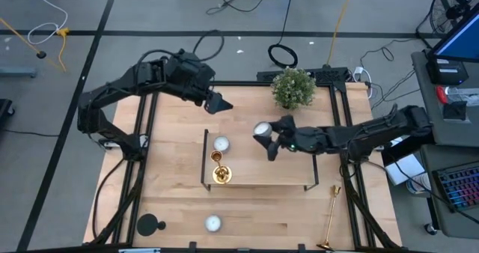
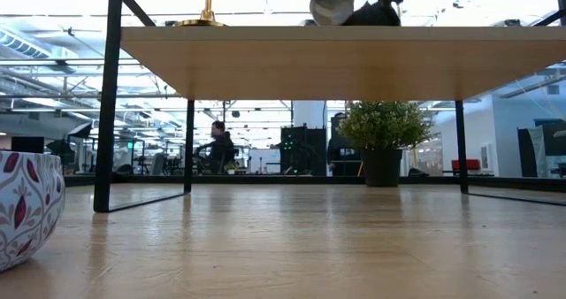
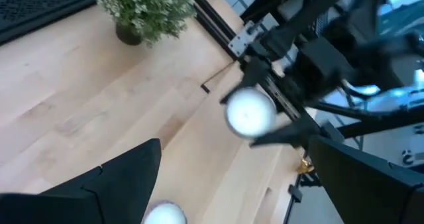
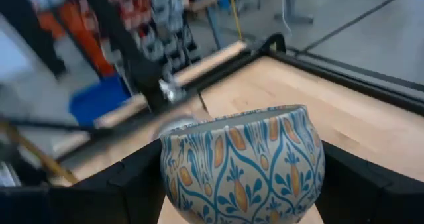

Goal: Pick & Place candle stick holders
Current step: Put the white blue scented candle on the shelf

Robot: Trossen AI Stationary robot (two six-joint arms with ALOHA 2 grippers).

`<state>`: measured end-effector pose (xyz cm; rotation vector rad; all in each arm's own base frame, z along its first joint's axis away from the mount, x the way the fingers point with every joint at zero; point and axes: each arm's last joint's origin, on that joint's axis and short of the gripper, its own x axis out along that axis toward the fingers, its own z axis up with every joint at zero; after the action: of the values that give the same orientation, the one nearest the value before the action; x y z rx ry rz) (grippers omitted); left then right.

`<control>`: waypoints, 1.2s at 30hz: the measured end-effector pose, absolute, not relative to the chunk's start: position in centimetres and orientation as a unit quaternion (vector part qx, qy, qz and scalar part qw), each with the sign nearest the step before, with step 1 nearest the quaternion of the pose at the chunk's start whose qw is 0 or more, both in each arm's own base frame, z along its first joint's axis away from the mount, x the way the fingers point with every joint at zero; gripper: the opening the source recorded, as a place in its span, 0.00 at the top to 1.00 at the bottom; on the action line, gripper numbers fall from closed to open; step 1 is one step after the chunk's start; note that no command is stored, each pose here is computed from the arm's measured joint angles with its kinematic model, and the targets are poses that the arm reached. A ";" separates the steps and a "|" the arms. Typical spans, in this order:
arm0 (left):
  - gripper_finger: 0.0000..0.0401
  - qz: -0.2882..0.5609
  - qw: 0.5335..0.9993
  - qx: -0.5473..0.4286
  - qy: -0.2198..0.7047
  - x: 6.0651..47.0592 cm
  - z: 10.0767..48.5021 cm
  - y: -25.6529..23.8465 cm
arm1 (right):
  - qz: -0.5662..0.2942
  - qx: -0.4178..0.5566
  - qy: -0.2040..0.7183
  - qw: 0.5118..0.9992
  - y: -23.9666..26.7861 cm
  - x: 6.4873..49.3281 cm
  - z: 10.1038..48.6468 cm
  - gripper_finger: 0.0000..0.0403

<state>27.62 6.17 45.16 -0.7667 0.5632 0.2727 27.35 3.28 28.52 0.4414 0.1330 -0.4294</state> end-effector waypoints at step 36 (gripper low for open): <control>0.03 0.144 0.886 -0.349 0.268 28.1 45.2 3.3 | -0.190 0.203 0.156 0.948 3.9 29.1 23.9 0.27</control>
<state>28.14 3.32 45.17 -0.7253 0.5578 0.3001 29.08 3.88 23.87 0.4133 0.3185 -0.3869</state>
